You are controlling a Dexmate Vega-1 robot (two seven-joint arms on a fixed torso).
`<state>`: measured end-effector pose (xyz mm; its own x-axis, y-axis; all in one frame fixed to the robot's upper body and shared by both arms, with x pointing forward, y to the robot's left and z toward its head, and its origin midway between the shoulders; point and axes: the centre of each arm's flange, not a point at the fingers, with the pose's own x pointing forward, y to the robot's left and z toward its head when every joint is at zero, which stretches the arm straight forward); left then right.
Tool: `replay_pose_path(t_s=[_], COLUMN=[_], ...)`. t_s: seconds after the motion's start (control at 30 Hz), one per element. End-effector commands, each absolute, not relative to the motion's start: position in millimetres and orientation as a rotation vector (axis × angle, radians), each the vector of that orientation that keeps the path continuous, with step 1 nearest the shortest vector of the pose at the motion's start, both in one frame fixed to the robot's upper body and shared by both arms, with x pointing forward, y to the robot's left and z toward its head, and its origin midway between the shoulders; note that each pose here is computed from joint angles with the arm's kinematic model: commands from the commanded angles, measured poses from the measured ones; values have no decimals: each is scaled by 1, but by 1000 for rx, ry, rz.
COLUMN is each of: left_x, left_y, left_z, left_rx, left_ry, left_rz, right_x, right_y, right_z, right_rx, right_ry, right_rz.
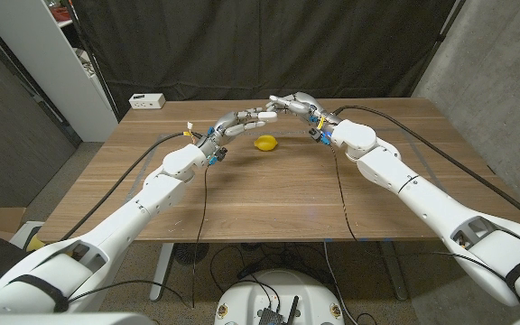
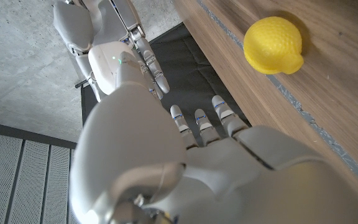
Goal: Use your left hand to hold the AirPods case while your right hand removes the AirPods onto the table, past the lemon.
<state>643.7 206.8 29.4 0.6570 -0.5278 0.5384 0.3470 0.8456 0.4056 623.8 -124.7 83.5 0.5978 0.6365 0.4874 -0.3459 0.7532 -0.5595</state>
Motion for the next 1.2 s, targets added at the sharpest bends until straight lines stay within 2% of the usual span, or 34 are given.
replay_pose_path(t_s=[0.03, 0.43, 0.7, 1.2], left_x=[645, 647, 648, 650], left_y=[206, 207, 207, 206], left_z=[29, 28, 26, 22], left_rx=[277, 241, 216, 166], left_ry=[-693, -693, -696, -693], left_rz=[-508, -487, -465, -453], right_x=[629, 630, 625, 629], right_y=[-128, -136, -135, -127], right_z=[87, 80, 73, 62], right_rx=[-437, -488, -498, -495], right_ry=[-703, -736, -794, -806], right_rz=[591, 665, 629, 597])
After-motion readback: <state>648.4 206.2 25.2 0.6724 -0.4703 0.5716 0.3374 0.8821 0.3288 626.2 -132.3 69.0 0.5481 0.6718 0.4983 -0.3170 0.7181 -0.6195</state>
